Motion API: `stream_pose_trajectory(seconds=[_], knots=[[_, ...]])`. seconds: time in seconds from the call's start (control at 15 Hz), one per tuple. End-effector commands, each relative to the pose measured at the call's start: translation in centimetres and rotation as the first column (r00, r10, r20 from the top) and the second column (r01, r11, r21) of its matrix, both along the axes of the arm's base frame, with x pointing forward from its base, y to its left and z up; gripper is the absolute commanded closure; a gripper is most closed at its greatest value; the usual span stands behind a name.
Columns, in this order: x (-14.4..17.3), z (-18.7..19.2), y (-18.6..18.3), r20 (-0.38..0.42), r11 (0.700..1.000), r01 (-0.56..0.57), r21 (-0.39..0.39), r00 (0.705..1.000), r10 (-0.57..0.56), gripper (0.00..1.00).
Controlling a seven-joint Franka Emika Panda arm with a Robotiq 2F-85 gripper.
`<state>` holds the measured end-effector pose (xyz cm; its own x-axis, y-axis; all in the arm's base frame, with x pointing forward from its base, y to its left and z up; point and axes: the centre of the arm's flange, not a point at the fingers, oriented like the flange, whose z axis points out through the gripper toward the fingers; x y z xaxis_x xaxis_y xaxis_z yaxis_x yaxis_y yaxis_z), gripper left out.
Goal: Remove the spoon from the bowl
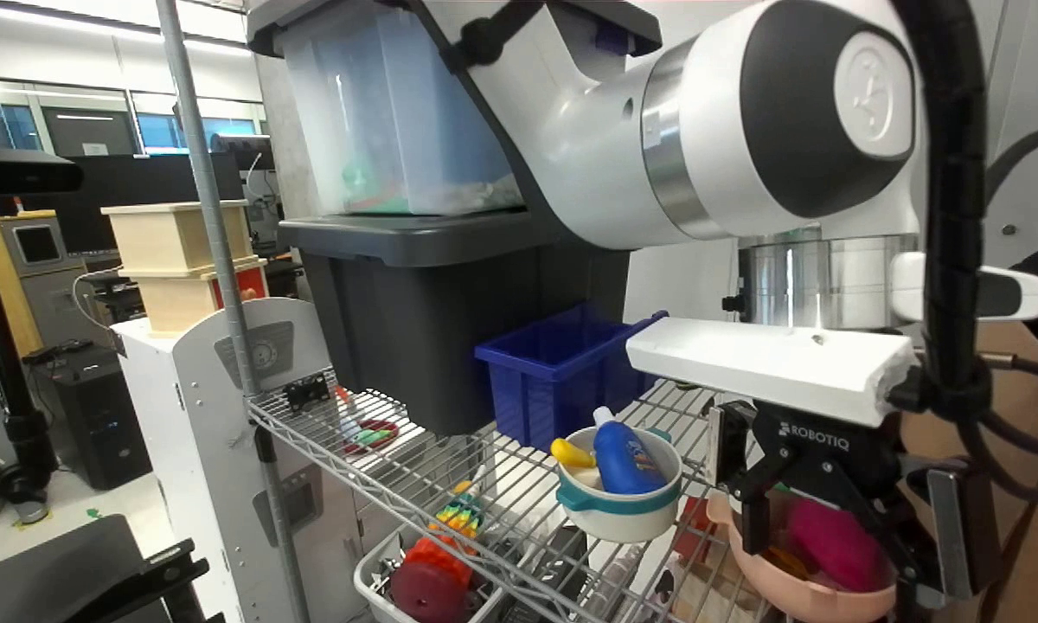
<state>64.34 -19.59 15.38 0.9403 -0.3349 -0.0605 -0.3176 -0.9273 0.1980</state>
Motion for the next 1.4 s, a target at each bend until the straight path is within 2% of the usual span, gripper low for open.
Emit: stream_pose_trajectory(seconds=[0.0,0.13,0.2,0.27,0.4,0.67,1.0,1.33], knots=[[1.4,-1.1,-0.3,0.000,1.000,0.017,-0.026,1.000,-0.017,0.00],[1.5,-1.6,-0.2,-0.005,1.000,0.016,-0.023,1.000,-0.016,0.00],[1.5,-1.8,-0.1,-0.008,1.000,0.014,-0.021,1.000,-0.014,0.05],[1.6,-2.1,-0.1,-0.010,1.000,0.012,-0.022,1.000,-0.012,0.26],[1.7,-2.2,0.0,-0.009,1.000,0.009,-0.021,1.000,-0.009,0.32],[1.8,-2.3,0.3,-0.007,1.000,0.005,-0.018,1.000,-0.006,0.64],[1.9,-2.1,0.3,-0.004,1.000,0.004,-0.018,1.000,-0.004,0.99],[1.9,-1.7,0.3,0.003,1.000,0.002,-0.015,1.000,-0.002,1.00]])
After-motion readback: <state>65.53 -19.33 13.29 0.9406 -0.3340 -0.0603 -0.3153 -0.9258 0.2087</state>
